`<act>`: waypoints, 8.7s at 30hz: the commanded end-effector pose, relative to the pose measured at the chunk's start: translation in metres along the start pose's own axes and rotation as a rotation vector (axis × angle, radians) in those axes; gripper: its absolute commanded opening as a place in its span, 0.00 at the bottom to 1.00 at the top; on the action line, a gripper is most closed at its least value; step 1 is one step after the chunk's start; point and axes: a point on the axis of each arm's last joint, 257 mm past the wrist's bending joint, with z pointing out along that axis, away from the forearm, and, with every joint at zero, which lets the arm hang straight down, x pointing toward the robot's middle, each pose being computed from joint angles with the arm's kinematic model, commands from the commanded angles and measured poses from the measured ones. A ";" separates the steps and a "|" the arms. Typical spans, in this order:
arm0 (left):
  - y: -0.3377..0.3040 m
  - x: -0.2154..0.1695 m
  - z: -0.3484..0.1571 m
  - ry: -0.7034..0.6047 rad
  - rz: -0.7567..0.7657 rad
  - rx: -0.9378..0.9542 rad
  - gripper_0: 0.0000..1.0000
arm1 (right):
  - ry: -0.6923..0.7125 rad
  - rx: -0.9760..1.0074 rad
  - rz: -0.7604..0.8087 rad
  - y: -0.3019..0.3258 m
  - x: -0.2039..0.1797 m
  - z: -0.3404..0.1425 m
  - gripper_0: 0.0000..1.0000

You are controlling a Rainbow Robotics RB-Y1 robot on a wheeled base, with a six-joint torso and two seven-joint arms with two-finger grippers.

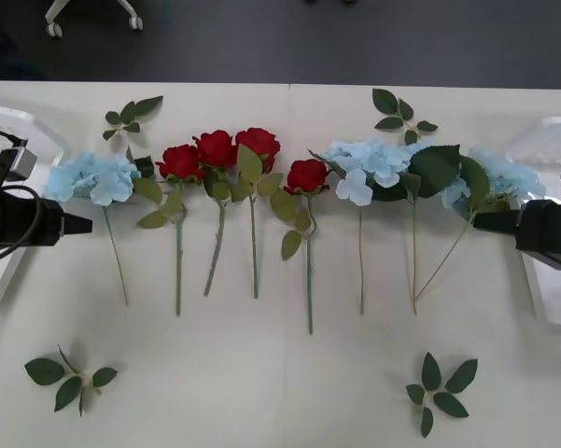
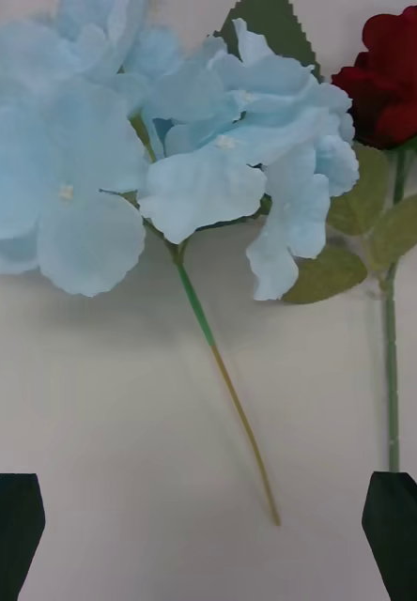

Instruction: Put the red flowers into the right box and the blue flowers into the left box

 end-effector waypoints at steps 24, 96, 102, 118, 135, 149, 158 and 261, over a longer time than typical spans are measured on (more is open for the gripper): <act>-0.016 -0.037 0.060 -0.092 -0.270 -0.141 1.00 | -0.050 0.280 0.115 -0.046 -0.001 0.082 1.00; -0.016 -0.005 0.000 -0.057 -0.166 -0.106 0.00 | 0.065 0.271 0.160 -0.014 -0.005 0.061 0.00; 0.010 -0.020 -0.064 -0.091 -0.095 -0.165 0.00 | 0.117 0.220 0.134 0.015 -0.008 0.014 0.00; 0.164 -0.077 -0.158 -0.254 0.012 -0.395 0.00 | 0.182 0.015 -0.165 0.038 -0.005 -0.089 0.00; 0.250 -0.067 -0.142 -0.247 -0.023 -0.504 0.00 | -0.095 -0.233 -0.858 0.061 0.008 -0.060 0.00; 0.219 -0.070 -0.118 -0.243 -0.008 -0.387 1.00 | -0.292 -0.519 -1.053 0.160 0.044 -0.040 0.00; 0.130 -0.081 -0.105 -0.241 0.049 -0.154 1.00 | -0.401 -0.617 -1.084 0.242 0.047 -0.023 0.00; -0.246 0.024 -0.118 -0.499 0.787 1.194 0.00 | -0.462 -1.106 -0.966 0.508 0.140 0.022 0.68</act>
